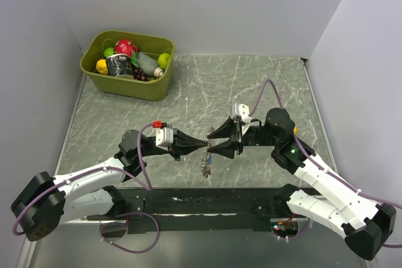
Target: Put the keys on the keyring
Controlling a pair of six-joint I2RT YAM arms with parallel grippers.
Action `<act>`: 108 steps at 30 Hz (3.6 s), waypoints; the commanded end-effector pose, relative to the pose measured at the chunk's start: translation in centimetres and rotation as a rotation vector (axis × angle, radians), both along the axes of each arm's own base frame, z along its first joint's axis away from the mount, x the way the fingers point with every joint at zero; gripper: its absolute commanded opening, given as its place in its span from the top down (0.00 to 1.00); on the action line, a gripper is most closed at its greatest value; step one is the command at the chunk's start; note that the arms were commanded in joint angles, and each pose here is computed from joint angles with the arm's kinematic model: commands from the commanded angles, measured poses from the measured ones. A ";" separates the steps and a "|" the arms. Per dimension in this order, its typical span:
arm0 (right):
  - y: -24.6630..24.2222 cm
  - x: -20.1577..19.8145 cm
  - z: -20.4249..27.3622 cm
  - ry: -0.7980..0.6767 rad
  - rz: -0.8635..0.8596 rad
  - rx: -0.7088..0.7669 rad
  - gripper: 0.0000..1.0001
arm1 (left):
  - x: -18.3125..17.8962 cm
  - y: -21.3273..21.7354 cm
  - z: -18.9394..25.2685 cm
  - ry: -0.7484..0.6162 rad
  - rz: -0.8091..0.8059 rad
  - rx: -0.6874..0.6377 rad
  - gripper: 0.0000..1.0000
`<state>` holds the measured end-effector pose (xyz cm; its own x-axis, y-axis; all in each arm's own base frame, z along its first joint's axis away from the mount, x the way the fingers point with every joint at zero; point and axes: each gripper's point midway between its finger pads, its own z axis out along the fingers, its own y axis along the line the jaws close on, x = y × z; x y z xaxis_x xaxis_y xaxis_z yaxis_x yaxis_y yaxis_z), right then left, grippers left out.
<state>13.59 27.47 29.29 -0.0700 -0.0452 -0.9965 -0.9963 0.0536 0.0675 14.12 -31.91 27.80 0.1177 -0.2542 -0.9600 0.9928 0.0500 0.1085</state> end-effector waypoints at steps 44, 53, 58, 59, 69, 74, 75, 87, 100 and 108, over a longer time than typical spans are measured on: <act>0.5 3.1 -2.0 0.004 -0.055 -0.175 1.00 | 1.7 -0.6 1.5 -0.108 0.055 0.121 0.99; 0.1 3.2 -1.4 -0.018 -0.104 -0.134 0.80 | 1.4 -0.3 1.8 -0.118 0.060 0.076 0.99; -0.4 3.5 -1.1 -0.035 -0.154 -0.107 0.49 | 1.4 -0.1 1.5 -0.111 0.070 0.074 0.99; -0.5 3.4 -0.9 -0.043 -0.158 -0.099 0.46 | 1.4 -0.1 1.6 -0.111 0.071 0.071 0.99; -1.2 3.1 0.6 -0.076 -0.200 -0.041 0.14 | 1.1 0.7 2.1 -0.118 0.098 0.036 0.99; -1.8 3.1 1.2 -0.093 -0.233 -0.023 0.05 | 1.2 0.8 2.1 -0.119 0.105 0.036 0.99; -1.9 3.1 1.0 -0.093 -0.236 -0.020 0.04 | 1.2 0.8 2.0 -0.118 0.104 0.040 0.99; -2.2 3.4 0.9 -0.092 -0.268 -0.015 0.00 | 1.5 0.8 1.8 -0.108 0.123 0.039 0.99; -3.3 4.0 0.2 -0.100 -0.352 -0.012 0.00 | 3.7 -1.5 0.7 -0.011 0.121 0.044 0.99; -3.9 4.3 0.2 -0.115 -0.394 -0.010 0.00 | 4.0 -4.1 1.2 0.018 0.011 -0.024 0.99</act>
